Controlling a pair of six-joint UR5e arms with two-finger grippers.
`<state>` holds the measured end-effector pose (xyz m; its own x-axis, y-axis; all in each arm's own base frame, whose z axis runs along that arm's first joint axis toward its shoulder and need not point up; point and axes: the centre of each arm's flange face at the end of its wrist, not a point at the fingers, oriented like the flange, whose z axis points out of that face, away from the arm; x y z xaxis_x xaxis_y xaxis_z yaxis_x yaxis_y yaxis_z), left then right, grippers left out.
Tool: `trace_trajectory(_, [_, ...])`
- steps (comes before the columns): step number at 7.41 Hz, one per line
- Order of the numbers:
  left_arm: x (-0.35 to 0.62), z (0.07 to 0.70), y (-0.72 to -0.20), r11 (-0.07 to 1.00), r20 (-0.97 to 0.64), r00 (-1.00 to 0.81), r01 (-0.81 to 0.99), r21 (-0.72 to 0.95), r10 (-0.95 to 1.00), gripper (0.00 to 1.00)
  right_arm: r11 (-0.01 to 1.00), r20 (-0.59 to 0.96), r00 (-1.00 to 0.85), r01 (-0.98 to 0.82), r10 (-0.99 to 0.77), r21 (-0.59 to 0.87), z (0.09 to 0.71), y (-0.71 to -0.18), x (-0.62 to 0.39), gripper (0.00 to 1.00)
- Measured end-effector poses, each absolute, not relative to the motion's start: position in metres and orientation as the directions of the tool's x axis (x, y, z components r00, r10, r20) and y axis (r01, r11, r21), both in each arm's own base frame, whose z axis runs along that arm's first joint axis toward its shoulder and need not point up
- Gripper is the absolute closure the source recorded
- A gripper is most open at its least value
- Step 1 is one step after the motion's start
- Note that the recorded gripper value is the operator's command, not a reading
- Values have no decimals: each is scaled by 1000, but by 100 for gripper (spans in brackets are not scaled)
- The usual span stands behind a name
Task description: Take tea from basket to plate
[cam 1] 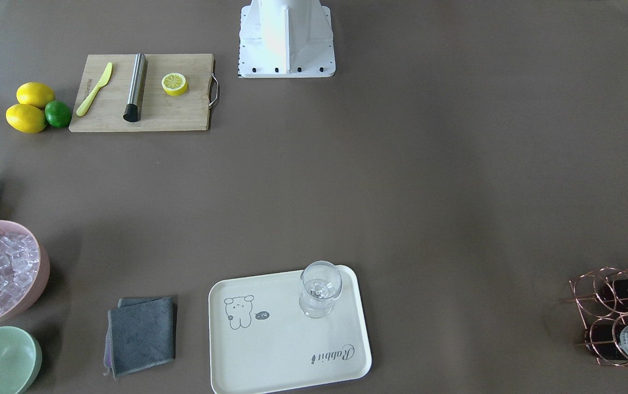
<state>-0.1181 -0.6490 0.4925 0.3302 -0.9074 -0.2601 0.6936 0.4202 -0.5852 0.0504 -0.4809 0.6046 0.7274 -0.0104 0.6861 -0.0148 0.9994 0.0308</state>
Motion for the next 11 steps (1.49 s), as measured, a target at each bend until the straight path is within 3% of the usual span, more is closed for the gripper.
trace_trajectory(2, [-119,502,-674,199,-151,134,759,-620,-979,1,1000,683,730,-11,-9,25,609,-481,50,0])
trace_trajectory(4, [-116,499,-709,63,-87,10,772,-632,-996,1,1000,681,732,-7,-10,23,612,-477,51,0])
trace_trajectory(7, [-88,485,-752,-45,-39,-91,767,-640,-995,2,1000,685,729,-24,11,9,615,-470,55,0])
trace_trajectory(10, [-63,478,-762,-99,-17,-144,755,-648,-989,4,999,688,725,-27,3,23,607,-473,55,0])
trace_trajectory(11, [-60,476,-763,-100,-19,-147,754,-649,-989,9,999,689,725,-27,0,28,604,-473,55,0])
